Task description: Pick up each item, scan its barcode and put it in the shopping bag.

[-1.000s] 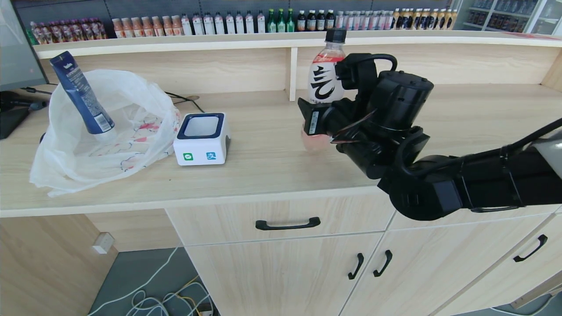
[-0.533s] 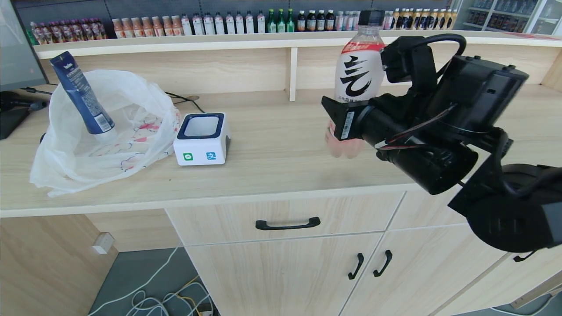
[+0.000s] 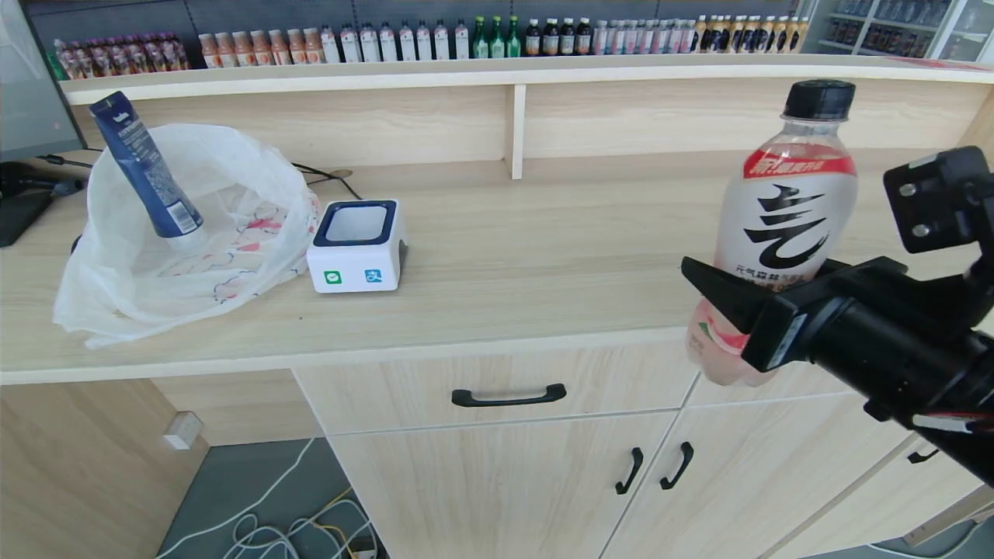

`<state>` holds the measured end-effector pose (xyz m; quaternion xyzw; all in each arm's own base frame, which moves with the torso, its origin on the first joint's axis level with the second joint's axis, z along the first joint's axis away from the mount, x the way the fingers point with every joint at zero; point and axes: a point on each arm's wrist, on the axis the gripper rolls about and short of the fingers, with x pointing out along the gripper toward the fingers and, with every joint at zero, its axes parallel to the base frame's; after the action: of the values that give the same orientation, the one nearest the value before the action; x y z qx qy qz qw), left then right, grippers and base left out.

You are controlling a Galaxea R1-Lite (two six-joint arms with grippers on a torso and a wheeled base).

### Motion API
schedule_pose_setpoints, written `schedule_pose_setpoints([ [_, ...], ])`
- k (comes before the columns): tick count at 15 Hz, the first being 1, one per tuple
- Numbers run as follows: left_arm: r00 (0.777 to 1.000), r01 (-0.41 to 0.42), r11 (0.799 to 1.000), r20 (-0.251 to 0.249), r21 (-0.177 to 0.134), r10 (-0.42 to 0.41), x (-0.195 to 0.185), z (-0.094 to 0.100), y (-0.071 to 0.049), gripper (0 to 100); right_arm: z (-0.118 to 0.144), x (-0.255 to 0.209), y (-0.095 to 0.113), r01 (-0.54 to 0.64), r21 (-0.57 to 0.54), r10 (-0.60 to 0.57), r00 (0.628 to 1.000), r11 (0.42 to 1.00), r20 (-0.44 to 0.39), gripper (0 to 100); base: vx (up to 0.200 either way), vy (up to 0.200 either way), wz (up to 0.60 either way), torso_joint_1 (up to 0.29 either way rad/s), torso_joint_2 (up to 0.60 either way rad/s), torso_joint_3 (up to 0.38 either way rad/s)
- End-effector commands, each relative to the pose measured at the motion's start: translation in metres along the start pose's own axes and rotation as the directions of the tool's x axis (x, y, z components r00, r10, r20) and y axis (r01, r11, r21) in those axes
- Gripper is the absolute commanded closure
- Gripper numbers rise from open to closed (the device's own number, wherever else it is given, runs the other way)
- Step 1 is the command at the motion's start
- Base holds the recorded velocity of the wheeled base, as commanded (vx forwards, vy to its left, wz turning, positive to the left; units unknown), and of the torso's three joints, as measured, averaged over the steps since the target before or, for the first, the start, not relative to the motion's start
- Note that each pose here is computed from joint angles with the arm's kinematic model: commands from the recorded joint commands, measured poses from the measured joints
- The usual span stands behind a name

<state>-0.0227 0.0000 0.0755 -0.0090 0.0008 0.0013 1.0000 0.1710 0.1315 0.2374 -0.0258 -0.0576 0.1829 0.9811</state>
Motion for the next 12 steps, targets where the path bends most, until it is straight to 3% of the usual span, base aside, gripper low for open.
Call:
schedule_pose_setpoints([
  [1, 1.0, -0.001, 1.0, 0.0, 0.0, 0.001, 0.0, 0.0, 0.0, 0, 0.007, -0.02, -0.007, 0.002, 0.018, -0.003, 0.999, 1.0, 0.041, 100, 0.0, 0.0, 0.0, 0.0, 0.0, 0.0],
  [6, 1.0, -0.001, 1.0, 0.0, 0.0, 0.001, 0.0, 0.0, 0.0, 0, 0.0, -0.026, -0.006, -0.012, 0.023, 0.012, 1.0, 1.0, 0.02, 100, 0.0, 0.0, 0.0, 0.0, 0.0, 0.0],
  [10, 1.0, -0.001, 1.0, 0.0, 0.0, 0.001, 0.0, 0.0, 0.0, 0, -0.021, -0.046, 0.017, -0.159, -0.019, 0.159, 0.987, 0.987, -0.012, 100, 0.0, 0.0, 0.0, 0.0, 0.0, 0.0],
  [12, 1.0, -0.001, 1.0, 0.0, 0.0, 0.001, 0.0, 0.0, 0.0, 0, -0.031, -0.054, 0.018, -0.176, -0.076, 0.177, 0.984, 0.981, -0.005, 100, 0.0, 0.0, 0.0, 0.0, 0.0, 0.0],
])
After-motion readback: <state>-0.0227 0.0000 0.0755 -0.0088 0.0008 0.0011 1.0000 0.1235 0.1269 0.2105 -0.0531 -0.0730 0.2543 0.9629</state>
